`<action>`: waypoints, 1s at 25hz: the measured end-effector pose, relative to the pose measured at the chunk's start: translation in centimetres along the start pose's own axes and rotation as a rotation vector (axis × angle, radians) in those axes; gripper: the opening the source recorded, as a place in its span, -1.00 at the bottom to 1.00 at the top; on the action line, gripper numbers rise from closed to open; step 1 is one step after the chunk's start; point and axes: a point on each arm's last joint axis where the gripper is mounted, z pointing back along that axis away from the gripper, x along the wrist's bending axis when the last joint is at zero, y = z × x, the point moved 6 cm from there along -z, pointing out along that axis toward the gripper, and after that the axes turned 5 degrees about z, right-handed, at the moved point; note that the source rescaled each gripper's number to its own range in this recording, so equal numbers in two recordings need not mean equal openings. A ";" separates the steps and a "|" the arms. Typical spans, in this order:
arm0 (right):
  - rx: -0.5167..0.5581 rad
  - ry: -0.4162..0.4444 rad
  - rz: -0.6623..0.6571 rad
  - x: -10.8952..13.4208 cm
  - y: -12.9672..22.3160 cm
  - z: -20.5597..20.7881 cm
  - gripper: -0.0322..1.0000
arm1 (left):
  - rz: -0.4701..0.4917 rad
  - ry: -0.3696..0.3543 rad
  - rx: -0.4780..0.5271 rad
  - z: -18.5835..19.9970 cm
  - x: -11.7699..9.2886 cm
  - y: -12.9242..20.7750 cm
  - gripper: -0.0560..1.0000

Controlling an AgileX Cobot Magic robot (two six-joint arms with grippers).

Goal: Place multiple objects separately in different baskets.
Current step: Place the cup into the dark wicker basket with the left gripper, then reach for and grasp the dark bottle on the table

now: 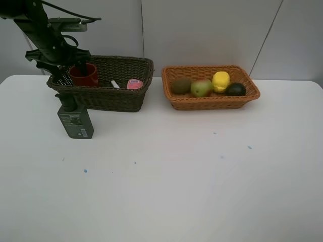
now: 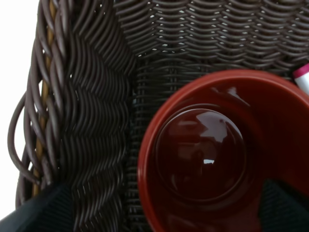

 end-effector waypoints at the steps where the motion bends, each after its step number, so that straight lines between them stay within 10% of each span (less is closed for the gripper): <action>1: 0.000 0.000 0.000 0.0 0.0 0.0 0.99 | 0.000 0.000 -0.003 0.2 0.0 -0.1 1.00; 14: 0.000 0.000 0.000 0.0 0.0 0.0 0.99 | -0.027 0.015 -0.041 9.3 -0.2 -1.0 1.00; 25: 0.000 0.000 0.000 0.0 0.0 0.0 0.99 | -0.522 0.076 0.124 14.7 -1.4 2.4 1.00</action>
